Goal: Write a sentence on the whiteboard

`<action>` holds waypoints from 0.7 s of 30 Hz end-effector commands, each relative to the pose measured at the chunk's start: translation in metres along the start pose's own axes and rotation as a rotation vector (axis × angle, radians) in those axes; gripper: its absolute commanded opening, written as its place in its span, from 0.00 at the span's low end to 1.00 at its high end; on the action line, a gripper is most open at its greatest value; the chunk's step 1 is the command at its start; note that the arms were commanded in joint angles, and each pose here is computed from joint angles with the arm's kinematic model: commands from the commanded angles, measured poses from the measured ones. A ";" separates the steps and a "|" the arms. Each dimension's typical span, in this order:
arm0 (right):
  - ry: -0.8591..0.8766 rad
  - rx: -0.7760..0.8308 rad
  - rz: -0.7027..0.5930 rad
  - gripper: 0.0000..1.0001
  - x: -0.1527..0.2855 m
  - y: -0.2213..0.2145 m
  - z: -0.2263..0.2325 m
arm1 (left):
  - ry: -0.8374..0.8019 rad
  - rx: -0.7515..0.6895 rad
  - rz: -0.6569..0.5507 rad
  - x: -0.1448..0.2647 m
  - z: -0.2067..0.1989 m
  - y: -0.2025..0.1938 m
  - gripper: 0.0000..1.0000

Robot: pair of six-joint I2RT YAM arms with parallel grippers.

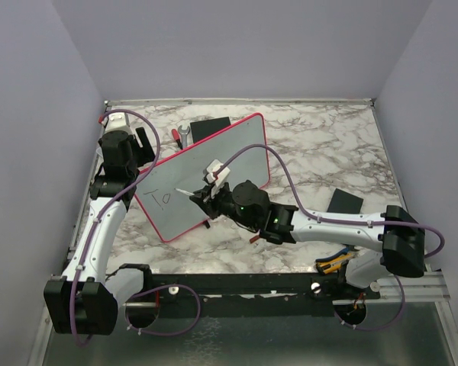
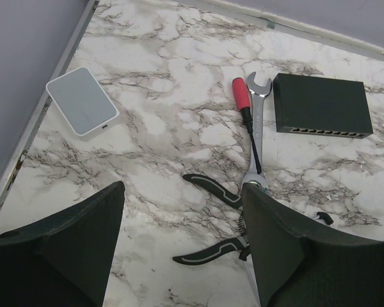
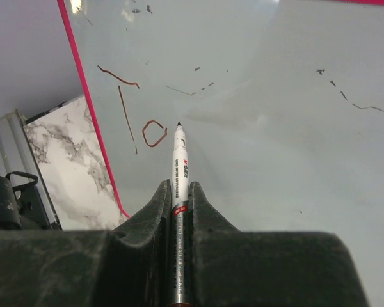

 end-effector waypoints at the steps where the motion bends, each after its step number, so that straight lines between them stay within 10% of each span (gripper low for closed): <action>1: -0.024 -0.003 0.020 0.00 0.001 -0.010 -0.004 | -0.020 -0.012 0.007 0.003 -0.001 -0.004 0.75; 21: -0.030 0.010 0.036 0.00 -0.014 -0.018 -0.007 | -0.025 -0.012 0.013 0.002 -0.002 -0.005 0.75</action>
Point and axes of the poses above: each gripper's point midway between its finger pads, its own x axis back along the fingers, its own z axis along the line the jaws close on, y = z × x, the point moved 5 cm from there along x, back along the fingers, and after that the axes turned 5 degrees about x, right-handed, at the moved point
